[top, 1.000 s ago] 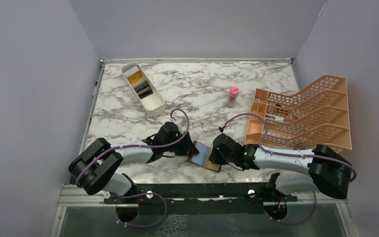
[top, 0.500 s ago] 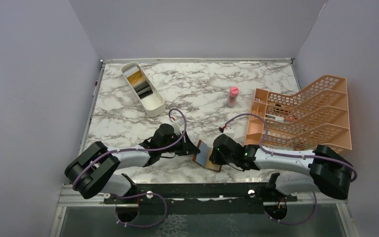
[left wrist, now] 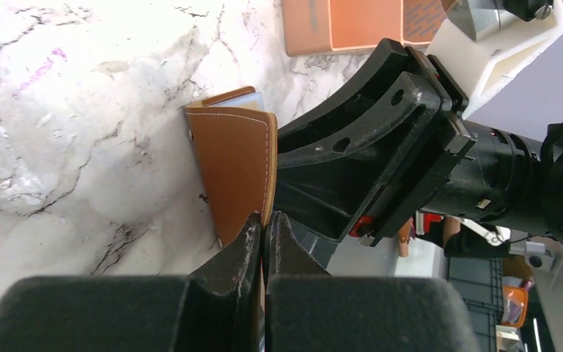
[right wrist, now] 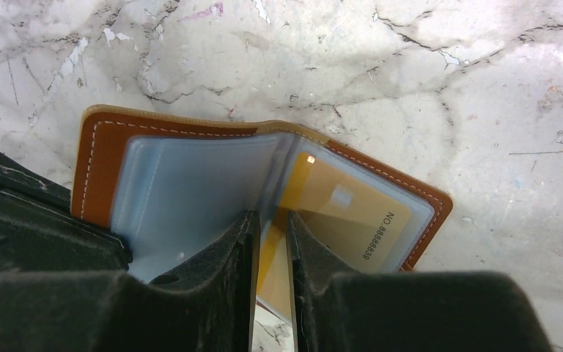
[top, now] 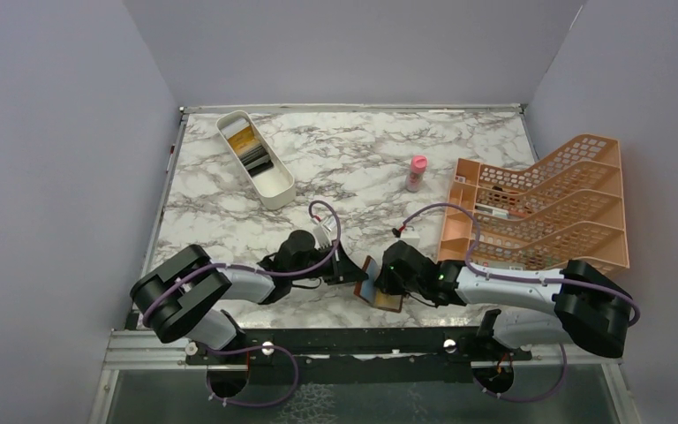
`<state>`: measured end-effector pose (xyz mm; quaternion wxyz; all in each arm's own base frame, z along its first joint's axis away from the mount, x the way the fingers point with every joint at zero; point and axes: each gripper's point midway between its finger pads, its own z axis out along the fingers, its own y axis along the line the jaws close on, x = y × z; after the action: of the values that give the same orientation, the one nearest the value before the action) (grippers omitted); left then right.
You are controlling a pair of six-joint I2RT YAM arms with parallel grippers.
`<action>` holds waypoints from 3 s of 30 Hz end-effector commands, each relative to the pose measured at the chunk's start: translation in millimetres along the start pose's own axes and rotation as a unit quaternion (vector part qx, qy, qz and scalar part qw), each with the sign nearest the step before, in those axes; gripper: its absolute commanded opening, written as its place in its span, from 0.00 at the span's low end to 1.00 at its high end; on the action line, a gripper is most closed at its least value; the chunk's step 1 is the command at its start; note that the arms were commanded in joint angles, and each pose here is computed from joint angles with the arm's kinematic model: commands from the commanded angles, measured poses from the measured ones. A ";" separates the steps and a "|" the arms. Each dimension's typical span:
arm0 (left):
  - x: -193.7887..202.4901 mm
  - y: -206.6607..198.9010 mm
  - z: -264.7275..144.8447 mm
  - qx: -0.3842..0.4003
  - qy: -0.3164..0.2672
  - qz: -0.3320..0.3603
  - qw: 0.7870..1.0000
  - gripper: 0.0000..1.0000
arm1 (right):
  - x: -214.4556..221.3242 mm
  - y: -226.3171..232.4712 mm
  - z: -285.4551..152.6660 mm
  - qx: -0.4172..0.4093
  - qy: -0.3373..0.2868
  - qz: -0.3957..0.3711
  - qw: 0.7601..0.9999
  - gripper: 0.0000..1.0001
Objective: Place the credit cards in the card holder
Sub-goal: Turn over the card slot in the card holder.
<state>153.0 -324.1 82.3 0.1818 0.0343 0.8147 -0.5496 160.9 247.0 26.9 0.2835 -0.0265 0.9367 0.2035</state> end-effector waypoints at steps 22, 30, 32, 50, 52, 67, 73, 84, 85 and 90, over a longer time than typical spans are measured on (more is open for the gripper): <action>-26.1 -26.9 -14.6 0.034 -0.092 0.058 0.993 0.00 | -14.4 -9.2 -38.6 0.002 -0.020 0.006 1.000 0.35; -36.5 -10.7 -29.0 -0.067 -0.097 0.093 0.989 0.00 | -6.1 -14.5 -15.0 0.022 -0.011 -0.013 1.000 0.30; -37.5 -7.0 -32.8 -0.086 -0.096 0.097 0.987 0.00 | -3.4 -14.3 -7.0 0.026 -0.006 -0.018 0.999 0.29; -23.5 -32.6 -20.7 0.012 -0.071 0.058 0.996 0.00 | 8.0 -10.1 12.8 0.020 0.014 -0.027 0.999 0.27; -23.4 -33.1 -19.9 0.014 -0.070 0.054 0.996 0.00 | 7.6 -9.6 13.0 0.020 0.014 -0.027 0.999 0.27; -24.4 -26.9 -12.6 0.009 -0.072 0.022 0.997 0.00 | 7.4 -8.0 12.2 0.014 0.013 -0.029 0.999 0.27; -22.2 -22.2 -9.7 0.006 -0.068 0.009 0.998 0.03 | 7.3 -8.0 11.6 0.013 0.012 -0.029 0.999 0.27; -30.9 13.1 -17.2 -0.039 -0.091 -0.018 0.995 0.00 | -5.1 -14.3 -20.1 0.030 0.002 -0.009 1.000 0.27; -31.7 13.8 -17.0 -0.042 -0.092 -0.016 0.995 0.00 | -9.7 -11.6 -27.2 0.020 -0.007 -0.006 1.000 0.28; -33.2 14.4 -13.3 -0.045 -0.089 -0.014 0.995 0.00 | -35.1 16.8 -53.4 -0.058 -0.053 0.004 0.997 0.28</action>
<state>185.6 -296.8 82.6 0.2554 -0.0442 0.8219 -0.5072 156.2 234.1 64.6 0.3071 -0.0309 0.9242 0.2249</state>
